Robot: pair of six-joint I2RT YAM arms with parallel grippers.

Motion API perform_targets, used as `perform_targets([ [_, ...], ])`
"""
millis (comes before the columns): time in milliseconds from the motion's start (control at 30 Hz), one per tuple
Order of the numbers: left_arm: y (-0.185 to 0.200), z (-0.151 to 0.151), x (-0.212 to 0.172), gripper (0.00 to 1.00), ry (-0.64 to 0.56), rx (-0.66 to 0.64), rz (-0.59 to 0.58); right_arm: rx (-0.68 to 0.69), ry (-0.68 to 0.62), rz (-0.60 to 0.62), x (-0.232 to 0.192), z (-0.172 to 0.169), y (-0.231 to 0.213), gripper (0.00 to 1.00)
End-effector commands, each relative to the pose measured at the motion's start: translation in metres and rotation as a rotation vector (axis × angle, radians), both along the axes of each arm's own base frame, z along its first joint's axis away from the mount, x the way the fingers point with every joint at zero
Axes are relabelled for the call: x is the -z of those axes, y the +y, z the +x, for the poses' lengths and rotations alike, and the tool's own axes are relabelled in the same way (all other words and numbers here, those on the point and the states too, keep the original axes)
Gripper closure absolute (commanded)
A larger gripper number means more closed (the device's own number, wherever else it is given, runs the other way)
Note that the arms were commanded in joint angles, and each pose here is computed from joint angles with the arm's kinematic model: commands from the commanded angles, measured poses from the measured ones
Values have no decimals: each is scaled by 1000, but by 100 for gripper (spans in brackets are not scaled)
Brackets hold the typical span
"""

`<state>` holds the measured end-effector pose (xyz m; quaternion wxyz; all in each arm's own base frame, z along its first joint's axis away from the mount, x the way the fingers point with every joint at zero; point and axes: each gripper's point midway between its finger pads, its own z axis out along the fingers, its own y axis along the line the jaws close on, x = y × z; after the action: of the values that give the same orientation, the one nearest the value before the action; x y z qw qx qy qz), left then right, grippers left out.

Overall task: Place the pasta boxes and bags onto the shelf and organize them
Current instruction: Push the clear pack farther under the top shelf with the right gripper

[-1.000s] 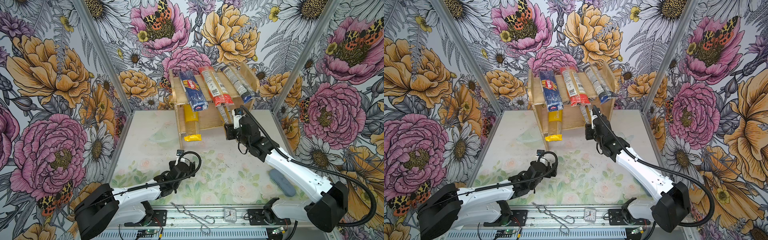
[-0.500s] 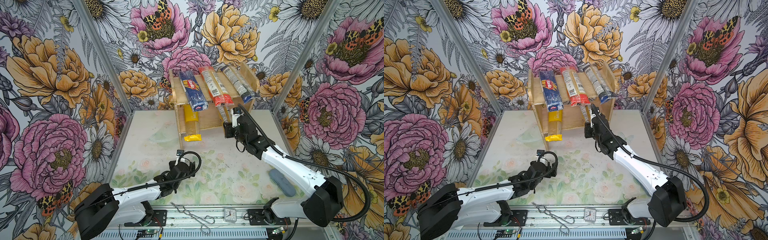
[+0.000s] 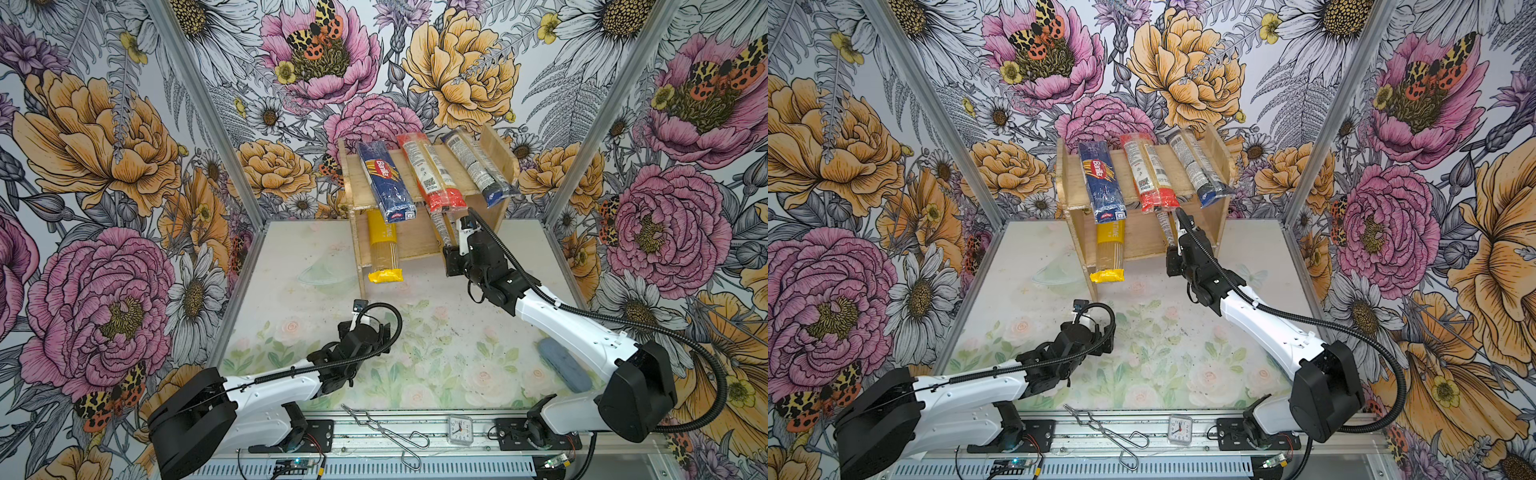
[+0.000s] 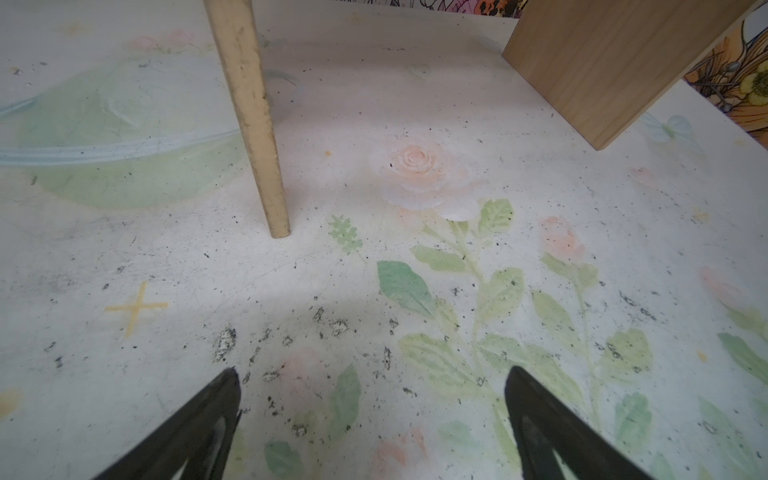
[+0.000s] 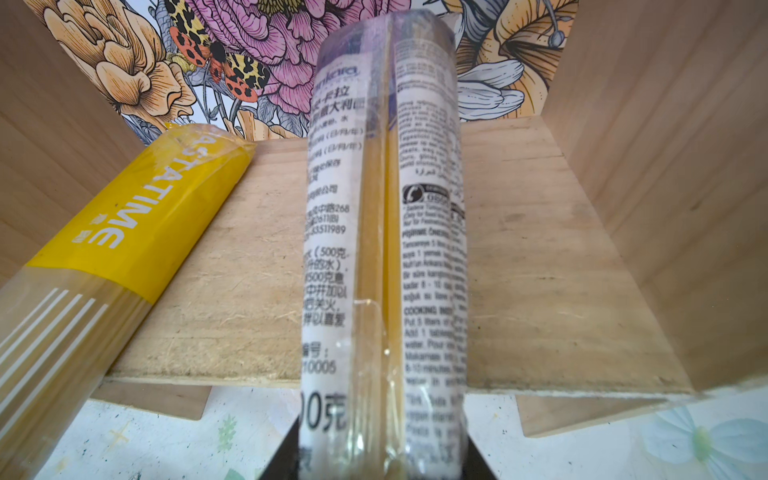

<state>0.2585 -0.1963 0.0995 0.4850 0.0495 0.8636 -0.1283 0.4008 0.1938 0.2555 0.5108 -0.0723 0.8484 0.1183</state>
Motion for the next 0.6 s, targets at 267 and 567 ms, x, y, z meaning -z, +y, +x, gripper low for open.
perform_targets([
  [267,0,1,-11,1,-25,-4,-24,30,-258,116,-88,23,2,100],
  [567,1,0,-11,1,-26,-7,-22,25,-267,119,-90,28,6,100],
])
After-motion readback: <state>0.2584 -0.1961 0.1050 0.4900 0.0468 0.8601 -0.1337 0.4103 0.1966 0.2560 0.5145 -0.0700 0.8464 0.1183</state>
